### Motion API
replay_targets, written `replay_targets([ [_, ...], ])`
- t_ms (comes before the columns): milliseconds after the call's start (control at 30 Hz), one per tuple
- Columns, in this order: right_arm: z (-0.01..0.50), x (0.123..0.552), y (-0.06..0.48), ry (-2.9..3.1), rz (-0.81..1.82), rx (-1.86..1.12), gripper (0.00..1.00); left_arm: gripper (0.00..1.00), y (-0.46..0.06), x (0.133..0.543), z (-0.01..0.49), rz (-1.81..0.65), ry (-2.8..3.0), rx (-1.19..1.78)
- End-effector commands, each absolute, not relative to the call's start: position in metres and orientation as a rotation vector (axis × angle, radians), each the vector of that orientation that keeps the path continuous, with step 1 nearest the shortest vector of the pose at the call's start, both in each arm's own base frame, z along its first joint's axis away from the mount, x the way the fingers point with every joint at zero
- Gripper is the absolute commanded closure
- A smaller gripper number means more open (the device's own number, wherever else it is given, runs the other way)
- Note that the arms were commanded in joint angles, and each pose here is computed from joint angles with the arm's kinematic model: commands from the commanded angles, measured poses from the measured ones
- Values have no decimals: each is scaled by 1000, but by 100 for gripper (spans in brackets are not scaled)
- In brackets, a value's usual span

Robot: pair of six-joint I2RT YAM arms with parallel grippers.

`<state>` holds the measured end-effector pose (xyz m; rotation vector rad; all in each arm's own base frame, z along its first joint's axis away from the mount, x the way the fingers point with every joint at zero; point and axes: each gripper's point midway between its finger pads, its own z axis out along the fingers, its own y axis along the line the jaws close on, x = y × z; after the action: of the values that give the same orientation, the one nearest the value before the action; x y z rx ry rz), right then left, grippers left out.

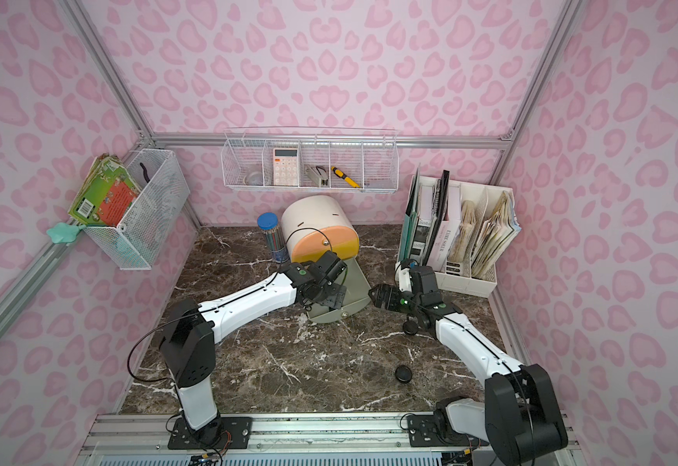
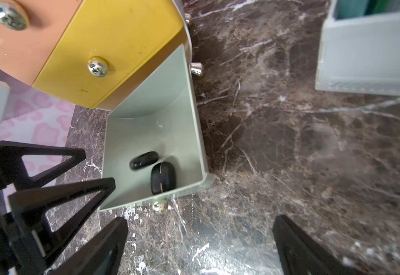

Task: Put the bluetooth earphones in the drawer according to color
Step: Place the bluetooth earphone in the drawer.

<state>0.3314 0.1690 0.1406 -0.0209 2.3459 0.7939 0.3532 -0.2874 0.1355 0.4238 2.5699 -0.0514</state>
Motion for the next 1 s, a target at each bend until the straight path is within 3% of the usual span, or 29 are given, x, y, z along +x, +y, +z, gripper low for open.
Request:
replay_targets([
  [0, 154, 347, 176, 2302, 762, -87, 2, 5, -290, 356, 157, -98, 2526, 429],
  [333, 221, 434, 215, 2108, 797, -240, 12, 3, -226, 405, 216, -166, 2419, 164],
  [533, 252, 482, 239, 2016, 828, -307, 13, 2, -199, 439, 252, -266, 2306, 34],
  [967, 264, 548, 267, 1944, 868, -350, 12, 1, -172, 491, 267, -461, 2203, -93],
])
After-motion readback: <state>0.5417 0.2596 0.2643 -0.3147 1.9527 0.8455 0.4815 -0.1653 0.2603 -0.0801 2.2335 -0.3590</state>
